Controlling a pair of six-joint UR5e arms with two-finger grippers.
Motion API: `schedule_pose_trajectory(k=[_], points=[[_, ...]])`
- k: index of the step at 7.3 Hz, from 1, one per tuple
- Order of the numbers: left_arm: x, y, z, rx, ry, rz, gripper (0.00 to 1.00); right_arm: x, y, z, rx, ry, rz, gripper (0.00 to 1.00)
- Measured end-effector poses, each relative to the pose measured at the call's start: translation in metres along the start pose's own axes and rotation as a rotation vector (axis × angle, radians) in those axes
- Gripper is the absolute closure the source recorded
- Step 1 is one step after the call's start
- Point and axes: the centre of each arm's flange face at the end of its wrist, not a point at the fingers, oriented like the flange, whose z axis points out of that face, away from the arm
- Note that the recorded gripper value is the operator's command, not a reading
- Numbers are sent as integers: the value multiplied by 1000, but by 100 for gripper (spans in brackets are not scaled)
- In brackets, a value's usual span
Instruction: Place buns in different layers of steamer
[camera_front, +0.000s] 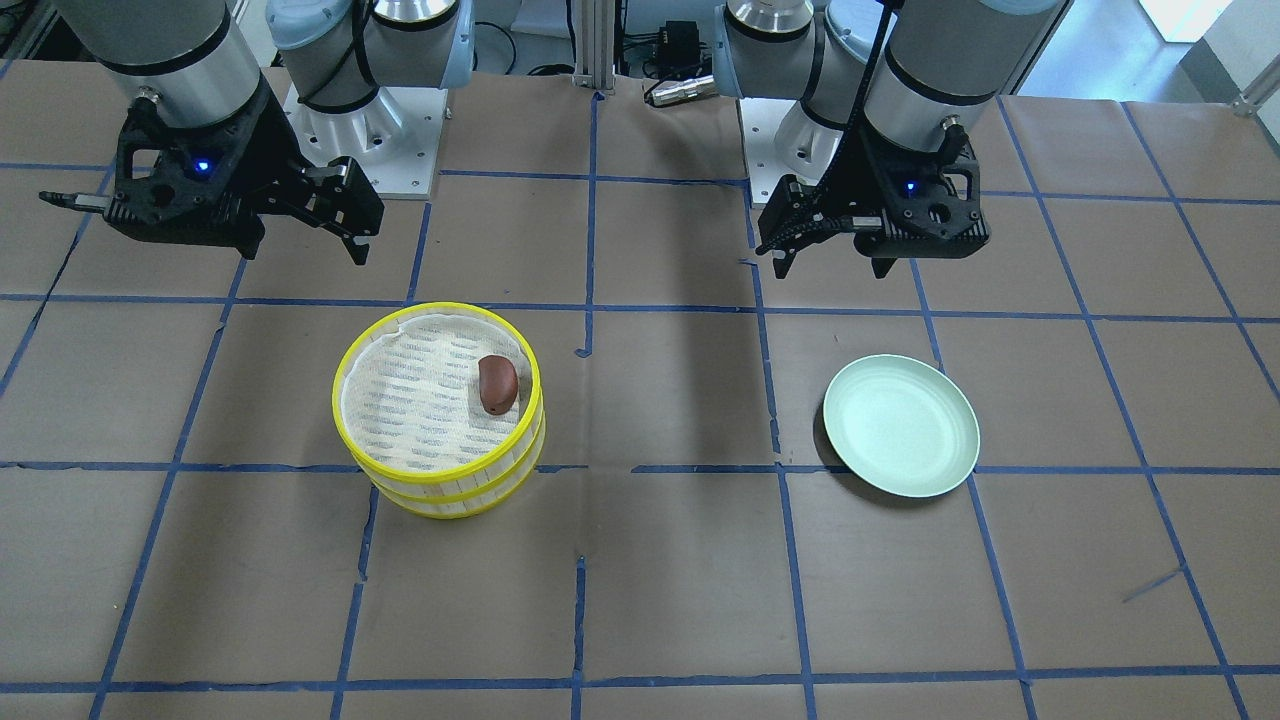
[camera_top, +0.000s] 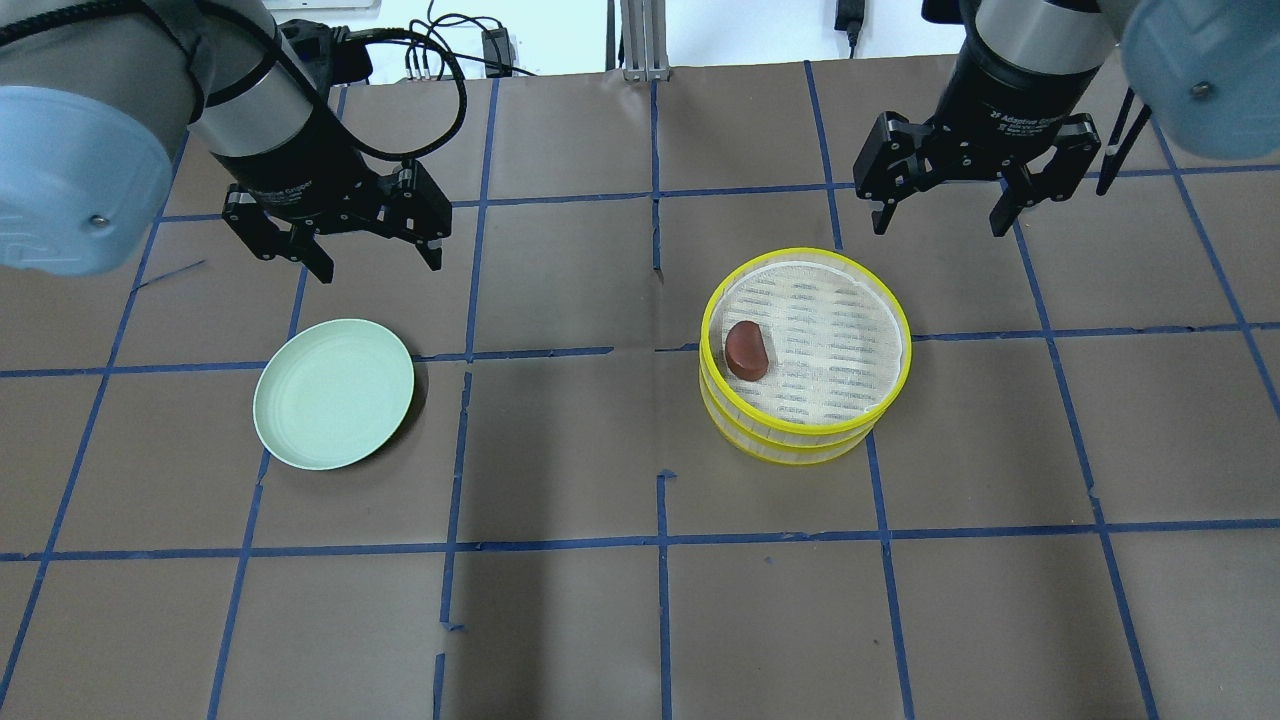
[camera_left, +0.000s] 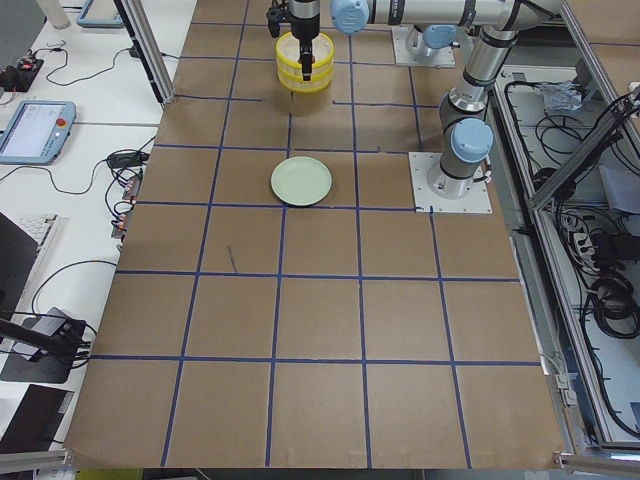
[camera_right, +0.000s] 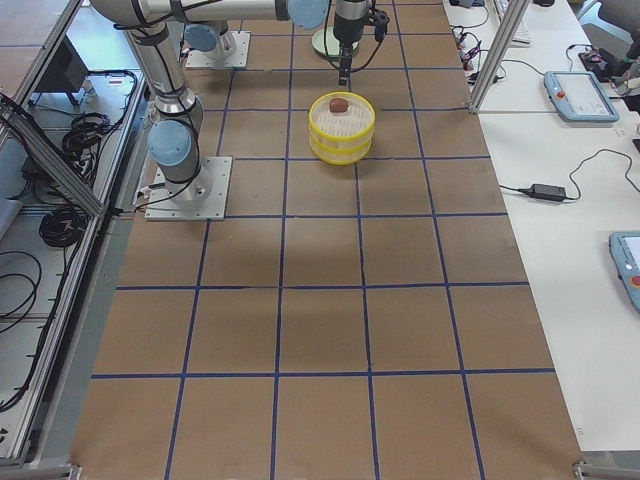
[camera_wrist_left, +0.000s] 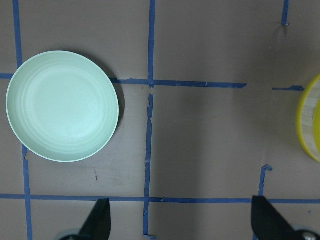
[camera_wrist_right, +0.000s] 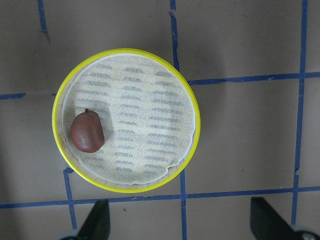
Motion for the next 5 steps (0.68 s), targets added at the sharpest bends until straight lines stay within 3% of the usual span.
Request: schedule_pose_trajectory(k=[5], points=[[2,0,2,-2,-1,2,0,0,0,0,2,6,-2,0]])
